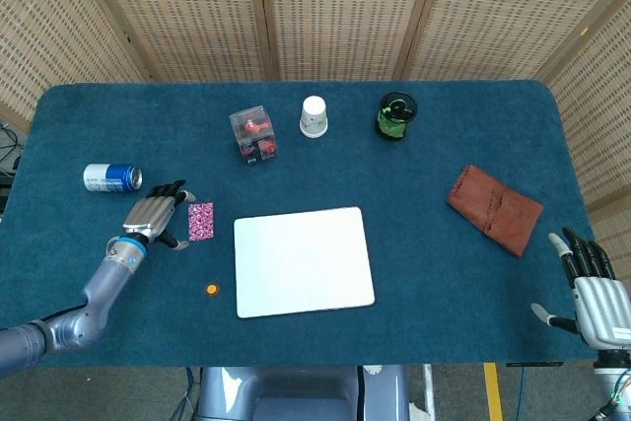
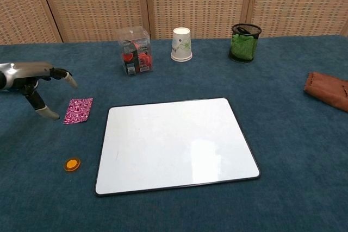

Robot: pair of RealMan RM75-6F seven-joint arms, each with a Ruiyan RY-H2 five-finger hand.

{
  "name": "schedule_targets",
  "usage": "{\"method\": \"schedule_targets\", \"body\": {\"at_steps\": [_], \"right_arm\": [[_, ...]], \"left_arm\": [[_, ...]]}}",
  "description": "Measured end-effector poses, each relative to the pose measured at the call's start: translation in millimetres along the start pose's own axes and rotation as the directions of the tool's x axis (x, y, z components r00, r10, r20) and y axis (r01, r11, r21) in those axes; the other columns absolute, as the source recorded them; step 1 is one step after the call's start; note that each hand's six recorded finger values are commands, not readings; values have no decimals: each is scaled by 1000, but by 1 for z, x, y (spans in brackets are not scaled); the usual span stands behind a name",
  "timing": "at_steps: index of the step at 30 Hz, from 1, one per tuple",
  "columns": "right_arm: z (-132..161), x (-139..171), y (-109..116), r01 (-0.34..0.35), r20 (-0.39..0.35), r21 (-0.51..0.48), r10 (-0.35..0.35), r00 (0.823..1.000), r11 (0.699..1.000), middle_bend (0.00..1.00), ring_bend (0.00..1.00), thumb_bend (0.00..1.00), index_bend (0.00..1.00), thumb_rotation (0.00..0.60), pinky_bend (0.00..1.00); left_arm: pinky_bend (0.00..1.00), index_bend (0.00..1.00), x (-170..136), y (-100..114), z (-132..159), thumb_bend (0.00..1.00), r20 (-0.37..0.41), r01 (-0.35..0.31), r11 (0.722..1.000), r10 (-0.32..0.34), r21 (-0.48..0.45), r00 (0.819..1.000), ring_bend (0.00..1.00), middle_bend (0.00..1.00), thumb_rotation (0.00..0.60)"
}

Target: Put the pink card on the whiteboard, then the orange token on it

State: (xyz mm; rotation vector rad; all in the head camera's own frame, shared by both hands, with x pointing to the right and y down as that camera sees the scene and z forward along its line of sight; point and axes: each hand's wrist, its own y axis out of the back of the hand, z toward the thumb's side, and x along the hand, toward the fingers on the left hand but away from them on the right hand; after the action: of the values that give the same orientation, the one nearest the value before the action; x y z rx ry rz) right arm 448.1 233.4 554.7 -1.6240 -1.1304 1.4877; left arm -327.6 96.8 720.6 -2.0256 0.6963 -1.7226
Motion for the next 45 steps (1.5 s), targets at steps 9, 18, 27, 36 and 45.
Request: {"method": "schedule_targets", "body": {"at_steps": [9, 18, 27, 36, 45], "right_arm": [[0, 0, 0, -7, 2, -1, 7, 1000, 1000, 0, 0, 182, 0, 600, 0], [-1, 0, -1, -14, 1, -7, 14, 1000, 1000, 0, 0, 182, 0, 600, 0], [-1, 0, -1, -17, 0, -11, 17, 1000, 1000, 0, 0, 182, 0, 600, 0], [-1, 0, -1, -21, 0, -16, 21, 1000, 1000, 0, 0, 181, 0, 600, 0], [-1, 1, -1, -24, -1, -17, 24, 1000, 1000, 0, 0, 182, 0, 600, 0]], "left_arm": [[0, 203, 12, -3, 12, 0, -48, 17, 1000, -17, -4, 999, 0, 0, 600], [0, 209, 18, -4, 17, 0, -99, 2, 999, 1, 35, 995, 0, 0, 600], [0, 233, 24, -11, 20, 0, -116, 15, 999, -9, 48, 993, 0, 0, 600], [0, 233, 28, -15, 21, 0, -128, 19, 998, -13, 53, 992, 0, 0, 600], [0, 233, 30, -17, 21, 0, -135, 27, 998, -18, 58, 991, 0, 0, 600]]}}
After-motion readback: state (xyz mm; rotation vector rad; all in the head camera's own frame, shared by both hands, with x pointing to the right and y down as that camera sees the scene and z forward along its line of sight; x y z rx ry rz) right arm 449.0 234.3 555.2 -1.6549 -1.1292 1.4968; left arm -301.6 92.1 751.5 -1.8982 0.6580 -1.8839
